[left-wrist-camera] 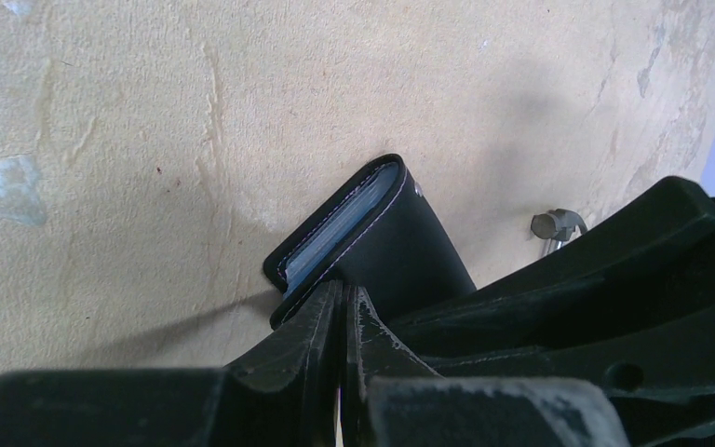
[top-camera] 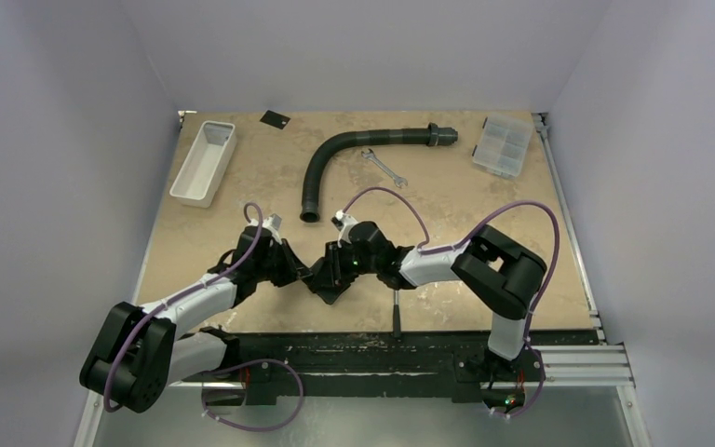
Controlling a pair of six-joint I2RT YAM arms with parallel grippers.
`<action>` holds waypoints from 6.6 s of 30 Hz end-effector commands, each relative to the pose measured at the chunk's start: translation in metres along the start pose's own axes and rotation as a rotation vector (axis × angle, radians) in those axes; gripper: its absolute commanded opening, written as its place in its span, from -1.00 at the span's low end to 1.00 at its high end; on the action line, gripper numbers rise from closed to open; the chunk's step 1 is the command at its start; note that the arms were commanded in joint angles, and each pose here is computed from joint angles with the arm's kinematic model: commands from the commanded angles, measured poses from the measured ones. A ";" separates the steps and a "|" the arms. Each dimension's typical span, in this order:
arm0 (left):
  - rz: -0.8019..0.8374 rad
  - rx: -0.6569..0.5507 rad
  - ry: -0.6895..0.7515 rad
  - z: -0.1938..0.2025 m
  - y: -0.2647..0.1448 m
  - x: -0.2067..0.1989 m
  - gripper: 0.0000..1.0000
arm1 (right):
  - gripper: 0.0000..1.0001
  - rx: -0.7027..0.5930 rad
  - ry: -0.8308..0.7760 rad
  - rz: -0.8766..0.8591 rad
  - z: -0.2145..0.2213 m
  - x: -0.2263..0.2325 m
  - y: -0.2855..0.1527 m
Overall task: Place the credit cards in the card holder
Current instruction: Close the card holder at the center of the board.
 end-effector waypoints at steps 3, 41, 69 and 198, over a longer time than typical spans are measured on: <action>-0.138 0.060 -0.012 0.021 -0.001 0.028 -1.00 | -0.49 -0.056 -0.011 -0.013 -0.022 0.007 0.000; -0.196 0.060 0.011 0.019 -0.001 0.034 -1.00 | -1.00 -0.026 -0.089 0.139 -0.019 -0.002 -0.007; -0.229 0.058 0.023 0.018 -0.002 0.037 -1.00 | -1.00 -0.001 -0.183 0.096 -0.026 0.028 -0.012; -0.034 0.136 0.165 -0.034 0.043 -0.015 -1.00 | -1.00 -0.001 -0.354 -0.015 -0.046 0.004 -0.008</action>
Point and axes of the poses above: each gripper's point midway between its finger pads, its own y axis out along the fingers, its own x axis along the line the jaws close on, z = x × y, the point moved 8 cm from there along -y, back along the fingers
